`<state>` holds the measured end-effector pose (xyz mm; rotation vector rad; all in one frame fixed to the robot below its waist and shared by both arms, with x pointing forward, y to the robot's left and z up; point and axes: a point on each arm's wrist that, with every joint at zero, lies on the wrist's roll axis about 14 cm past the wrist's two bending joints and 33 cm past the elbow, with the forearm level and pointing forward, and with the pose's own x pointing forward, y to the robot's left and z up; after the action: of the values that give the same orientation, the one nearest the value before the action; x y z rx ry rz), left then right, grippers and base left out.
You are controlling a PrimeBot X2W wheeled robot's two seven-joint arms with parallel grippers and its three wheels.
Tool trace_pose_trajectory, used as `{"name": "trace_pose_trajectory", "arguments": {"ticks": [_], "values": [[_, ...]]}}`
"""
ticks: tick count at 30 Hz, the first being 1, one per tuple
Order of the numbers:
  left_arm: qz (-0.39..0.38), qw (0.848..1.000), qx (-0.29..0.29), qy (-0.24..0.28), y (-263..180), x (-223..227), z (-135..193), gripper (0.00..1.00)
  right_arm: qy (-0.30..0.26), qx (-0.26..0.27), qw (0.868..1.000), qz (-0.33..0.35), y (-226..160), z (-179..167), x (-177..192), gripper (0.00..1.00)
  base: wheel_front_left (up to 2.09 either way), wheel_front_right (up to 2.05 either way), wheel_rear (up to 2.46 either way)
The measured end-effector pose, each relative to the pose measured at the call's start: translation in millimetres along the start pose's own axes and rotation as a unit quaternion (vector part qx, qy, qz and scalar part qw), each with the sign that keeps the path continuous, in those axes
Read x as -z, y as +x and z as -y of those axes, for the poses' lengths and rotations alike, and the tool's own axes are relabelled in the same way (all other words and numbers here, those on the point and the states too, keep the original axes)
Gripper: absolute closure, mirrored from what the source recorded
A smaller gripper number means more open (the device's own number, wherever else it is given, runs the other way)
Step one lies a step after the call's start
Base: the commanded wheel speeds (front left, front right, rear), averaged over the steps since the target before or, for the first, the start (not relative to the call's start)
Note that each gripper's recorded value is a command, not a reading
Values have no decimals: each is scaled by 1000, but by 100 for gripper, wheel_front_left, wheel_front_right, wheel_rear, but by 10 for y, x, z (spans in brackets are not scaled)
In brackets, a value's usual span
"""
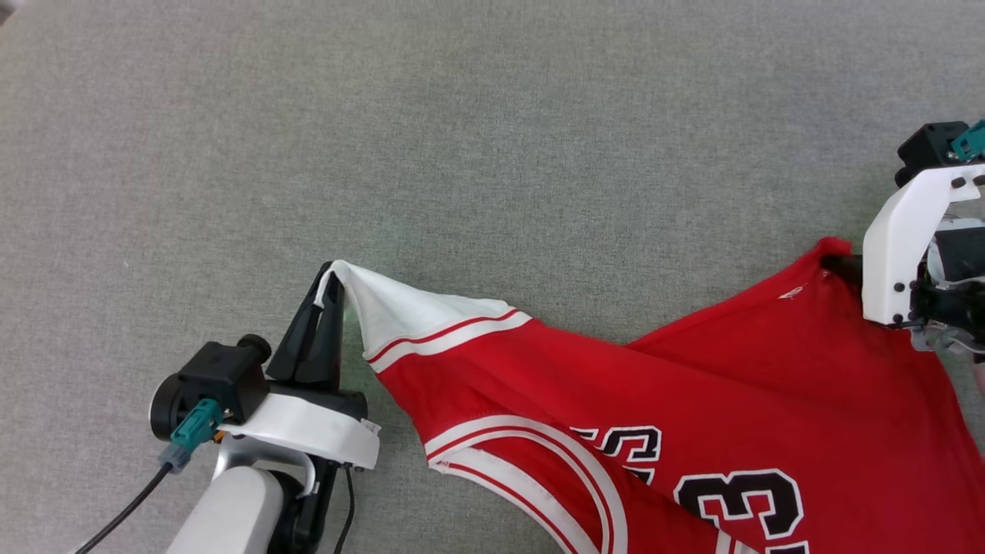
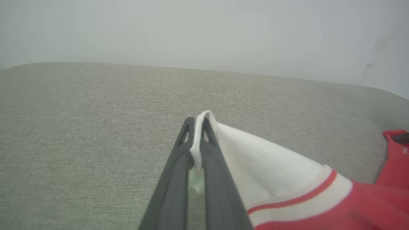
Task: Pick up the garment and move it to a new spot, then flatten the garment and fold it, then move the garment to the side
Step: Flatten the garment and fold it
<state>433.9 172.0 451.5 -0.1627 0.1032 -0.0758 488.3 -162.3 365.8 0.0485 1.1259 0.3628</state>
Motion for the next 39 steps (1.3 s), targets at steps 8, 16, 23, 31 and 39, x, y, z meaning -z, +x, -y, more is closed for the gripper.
{"name": "trace_pose_trajectory", "arguments": {"ticks": [8,16,23,31,39], "values": [[36,999,11,25,68,-446,-100,100,-14,28,994,101,-398,39,-302,100,0,0,0],[111,993,33,34,288,-1301,-16,100,-23,81,967,239,-1173,147,-691,100,0,0,0],[147,987,59,40,597,-1933,191,100,-28,122,929,348,-1922,230,-974,100,0,0,0],[191,977,64,65,1032,-2595,370,100,-38,157,884,440,-2509,389,-1413,100,0,0,0],[270,956,69,90,1475,-3282,501,100,-61,178,827,529,-2900,516,-2102,100,0,0,0]]}}
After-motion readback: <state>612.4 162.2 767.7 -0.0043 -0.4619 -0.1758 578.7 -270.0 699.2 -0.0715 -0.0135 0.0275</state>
